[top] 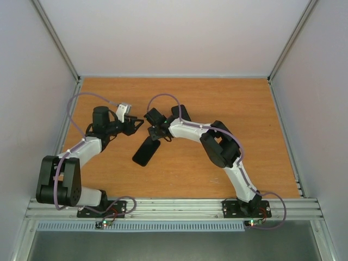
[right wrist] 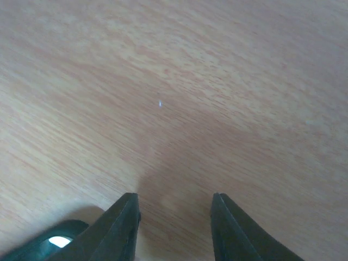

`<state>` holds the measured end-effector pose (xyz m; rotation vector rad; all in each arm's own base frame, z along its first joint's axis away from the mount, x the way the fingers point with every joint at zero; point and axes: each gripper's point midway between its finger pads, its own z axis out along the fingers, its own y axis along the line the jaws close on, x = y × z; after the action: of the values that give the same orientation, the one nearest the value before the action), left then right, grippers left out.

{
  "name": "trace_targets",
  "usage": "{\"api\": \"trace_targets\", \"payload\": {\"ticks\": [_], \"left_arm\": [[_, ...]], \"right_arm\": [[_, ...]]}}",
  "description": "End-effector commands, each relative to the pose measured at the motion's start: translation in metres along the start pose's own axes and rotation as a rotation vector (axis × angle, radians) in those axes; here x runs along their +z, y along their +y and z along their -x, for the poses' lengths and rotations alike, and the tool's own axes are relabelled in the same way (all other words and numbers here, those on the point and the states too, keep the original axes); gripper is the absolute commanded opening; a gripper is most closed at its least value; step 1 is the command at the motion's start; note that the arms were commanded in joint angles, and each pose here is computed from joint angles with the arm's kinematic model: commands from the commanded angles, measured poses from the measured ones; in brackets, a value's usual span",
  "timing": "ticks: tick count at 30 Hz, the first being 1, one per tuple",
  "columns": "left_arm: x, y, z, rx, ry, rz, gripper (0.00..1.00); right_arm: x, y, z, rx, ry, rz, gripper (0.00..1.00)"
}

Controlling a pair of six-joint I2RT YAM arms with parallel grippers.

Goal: Put the phone into the phone case

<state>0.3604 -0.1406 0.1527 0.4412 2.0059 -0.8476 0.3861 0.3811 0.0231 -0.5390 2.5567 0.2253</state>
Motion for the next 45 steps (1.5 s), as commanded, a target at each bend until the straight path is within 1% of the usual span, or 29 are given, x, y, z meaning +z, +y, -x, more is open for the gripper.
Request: {"api": "trace_targets", "payload": {"ticks": [1,5,6,7,10,15,19,22,24,27,29,34,37,45], "left_arm": [[-0.003,0.000,0.015,0.047,-0.040,0.007,0.49],[-0.001,0.002,0.015,0.047,-0.028,0.007,0.49],[0.000,0.002,0.015,0.044,-0.024,0.005,0.49],[0.000,0.003,0.016,0.042,-0.024,0.004,0.49],[0.001,0.004,0.014,0.032,-0.013,0.007,0.49],[0.004,0.007,0.013,0.016,0.013,0.014,0.49],[0.004,0.009,0.012,0.012,0.020,0.020,0.49],[0.005,0.010,0.012,0.010,0.026,0.024,0.49],[0.005,0.010,0.011,0.008,0.028,0.021,0.49],[0.006,0.011,0.011,0.004,0.033,0.020,0.49],[0.006,0.012,0.010,0.000,0.036,0.022,0.49],[0.006,0.012,0.010,-0.002,0.040,0.024,0.49],[0.006,0.012,0.010,-0.003,0.040,0.026,0.49],[0.006,0.012,0.010,-0.003,0.039,0.028,0.49]], "right_arm": [[0.005,-0.010,-0.019,0.014,0.079,-0.053,0.49],[-0.019,-0.011,-0.009,0.035,-0.008,-0.058,0.80],[-0.028,-0.013,-0.007,0.037,-0.032,-0.073,0.95],[-0.041,-0.013,0.000,0.039,-0.069,-0.082,0.98],[-0.062,-0.013,0.000,0.030,-0.111,-0.116,0.98],[-0.085,-0.007,-0.019,-0.011,-0.170,-0.185,0.98],[-0.090,0.008,-0.042,-0.014,-0.160,-0.119,0.98],[-0.095,0.012,-0.057,-0.015,-0.150,-0.116,0.98],[-0.093,0.009,-0.068,-0.015,-0.137,-0.131,0.93],[-0.088,0.005,-0.082,-0.006,-0.125,-0.140,0.82],[-0.082,0.008,-0.088,-0.005,-0.117,-0.123,0.80],[-0.078,0.023,-0.089,-0.021,-0.135,-0.102,0.81],[-0.073,0.034,-0.092,-0.027,-0.120,-0.069,0.82],[-0.053,0.032,-0.085,-0.051,-0.116,-0.144,0.85]]}}
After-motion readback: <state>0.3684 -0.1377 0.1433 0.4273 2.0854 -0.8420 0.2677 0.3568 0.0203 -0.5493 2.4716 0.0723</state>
